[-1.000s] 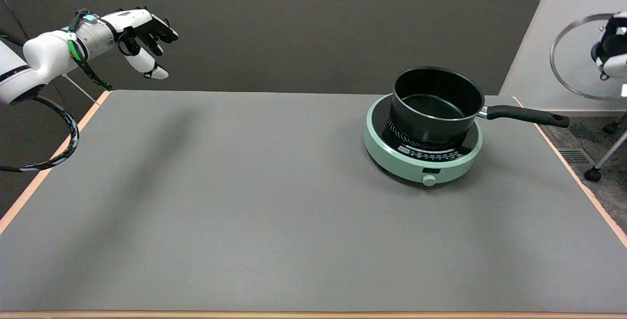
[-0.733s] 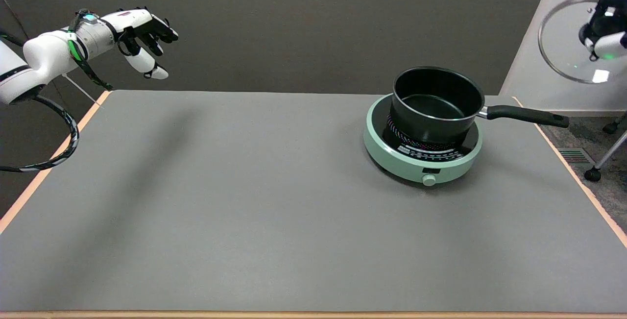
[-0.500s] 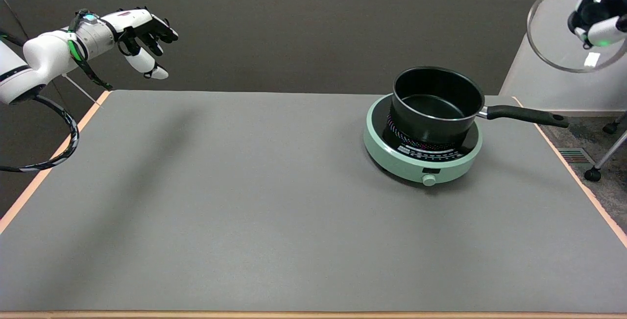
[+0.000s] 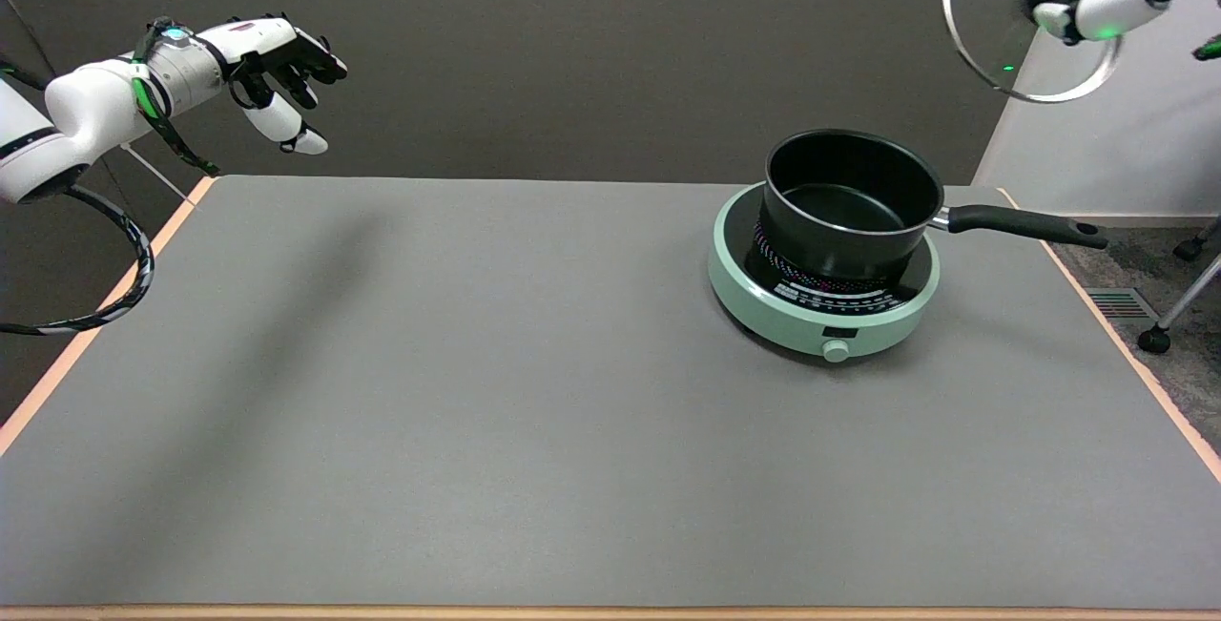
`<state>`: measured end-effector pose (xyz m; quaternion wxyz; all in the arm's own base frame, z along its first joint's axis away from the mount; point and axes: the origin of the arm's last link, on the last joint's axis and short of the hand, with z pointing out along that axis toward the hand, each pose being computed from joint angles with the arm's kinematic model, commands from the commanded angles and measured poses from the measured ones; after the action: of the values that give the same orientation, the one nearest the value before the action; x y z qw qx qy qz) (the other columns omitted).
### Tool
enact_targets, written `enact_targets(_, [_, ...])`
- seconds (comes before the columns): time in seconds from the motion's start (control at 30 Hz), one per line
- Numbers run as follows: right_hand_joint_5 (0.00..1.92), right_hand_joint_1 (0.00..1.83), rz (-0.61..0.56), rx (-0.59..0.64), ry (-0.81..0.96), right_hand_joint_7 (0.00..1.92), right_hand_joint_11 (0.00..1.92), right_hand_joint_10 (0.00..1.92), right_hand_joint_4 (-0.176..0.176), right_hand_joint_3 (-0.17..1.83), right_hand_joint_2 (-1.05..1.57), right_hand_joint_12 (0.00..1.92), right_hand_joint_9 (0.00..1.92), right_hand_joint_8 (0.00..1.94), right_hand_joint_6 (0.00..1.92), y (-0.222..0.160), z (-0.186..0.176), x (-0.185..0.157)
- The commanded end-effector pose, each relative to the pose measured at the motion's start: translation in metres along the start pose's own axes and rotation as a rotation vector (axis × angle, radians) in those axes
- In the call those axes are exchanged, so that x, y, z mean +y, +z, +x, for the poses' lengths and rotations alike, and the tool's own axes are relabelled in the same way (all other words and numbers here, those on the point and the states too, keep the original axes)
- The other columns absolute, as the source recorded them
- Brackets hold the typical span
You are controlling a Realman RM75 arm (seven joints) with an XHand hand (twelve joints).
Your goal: Place the pot lid onto the pot.
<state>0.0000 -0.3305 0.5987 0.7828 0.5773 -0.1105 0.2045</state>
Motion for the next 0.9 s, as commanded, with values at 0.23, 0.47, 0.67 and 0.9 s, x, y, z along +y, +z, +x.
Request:
enact_targets(0.23, [0.55, 1.34, 0.176, -0.304, 0.174, 0.76, 0.58, 1.92, 0.176, 0.98, 0.81, 1.80, 0.74, 1.73, 1.43, -0.005, -0.060, -0.069])
enact_targets(0.47, [0.55, 1.34, 0.162, -0.378, 0.155, 0.76, 0.58, 1.92, 0.176, 0.98, 0.81, 1.80, 0.75, 1.73, 1.43, -0.006, -0.079, -0.068])
enact_targets(0.67, [0.55, 1.34, 0.169, -0.425, 0.162, 0.76, 0.58, 1.92, 0.176, 0.98, 0.80, 1.80, 0.75, 1.73, 1.43, -0.005, -0.088, -0.074])
enact_targets(0.9, [0.55, 1.34, 0.192, -0.377, 0.160, 0.76, 0.59, 1.92, 0.176, 0.99, 0.80, 1.80, 0.75, 1.73, 1.43, 0.000, -0.077, -0.080])
